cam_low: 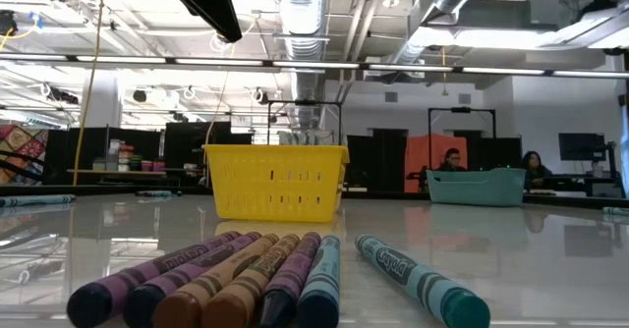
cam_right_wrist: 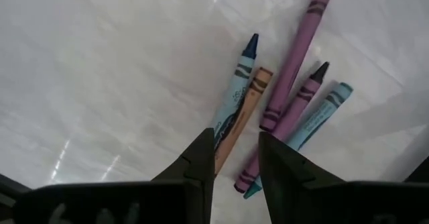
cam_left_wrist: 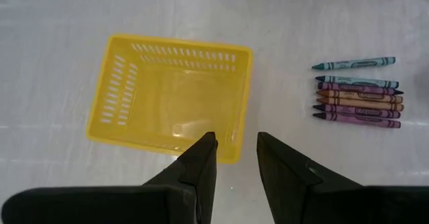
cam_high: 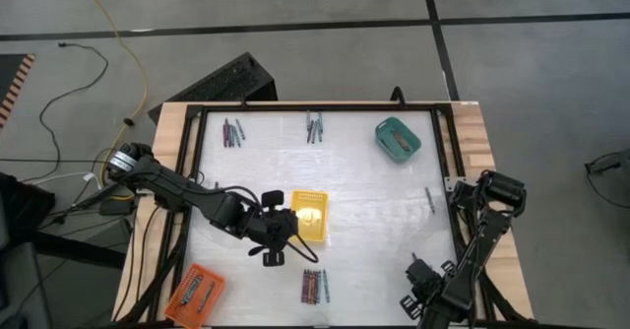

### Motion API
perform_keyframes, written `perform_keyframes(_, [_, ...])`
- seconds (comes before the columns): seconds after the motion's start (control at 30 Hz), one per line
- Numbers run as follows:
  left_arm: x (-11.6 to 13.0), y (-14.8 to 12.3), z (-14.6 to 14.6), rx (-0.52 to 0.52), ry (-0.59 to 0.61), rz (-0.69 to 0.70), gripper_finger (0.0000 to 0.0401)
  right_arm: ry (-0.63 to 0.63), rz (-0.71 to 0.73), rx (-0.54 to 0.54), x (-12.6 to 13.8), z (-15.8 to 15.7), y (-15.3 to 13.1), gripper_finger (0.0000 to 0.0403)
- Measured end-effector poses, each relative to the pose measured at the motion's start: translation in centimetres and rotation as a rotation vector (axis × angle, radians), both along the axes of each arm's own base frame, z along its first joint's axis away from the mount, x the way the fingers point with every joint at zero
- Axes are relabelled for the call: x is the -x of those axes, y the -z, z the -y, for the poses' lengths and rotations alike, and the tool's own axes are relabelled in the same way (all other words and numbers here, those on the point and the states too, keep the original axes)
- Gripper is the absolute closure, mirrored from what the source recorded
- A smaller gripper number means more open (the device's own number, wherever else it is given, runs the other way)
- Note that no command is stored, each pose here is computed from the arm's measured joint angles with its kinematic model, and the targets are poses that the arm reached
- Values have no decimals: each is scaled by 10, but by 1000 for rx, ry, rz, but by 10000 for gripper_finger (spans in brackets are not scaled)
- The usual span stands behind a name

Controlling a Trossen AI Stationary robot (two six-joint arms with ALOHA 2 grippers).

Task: Sort crayons
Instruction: Put the brown crayon into the green bin

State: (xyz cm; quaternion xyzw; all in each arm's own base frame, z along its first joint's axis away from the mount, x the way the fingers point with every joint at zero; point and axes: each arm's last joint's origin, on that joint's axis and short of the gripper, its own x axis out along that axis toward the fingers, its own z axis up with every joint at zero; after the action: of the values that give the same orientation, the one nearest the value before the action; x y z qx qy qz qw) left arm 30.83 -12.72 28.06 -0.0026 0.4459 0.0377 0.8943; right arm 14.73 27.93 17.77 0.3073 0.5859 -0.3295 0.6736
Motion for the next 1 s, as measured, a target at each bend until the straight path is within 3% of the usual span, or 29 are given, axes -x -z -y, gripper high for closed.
perform_keyframes(0.57, [1, 0, 3, -10, 1, 5, 303, -2, -4, 6, 1, 1, 2, 297])
perform_keyframes(1.0, [1, 0, 3, -10, 2, 5, 303, -7, 2, 8, 3, 0, 2, 337])
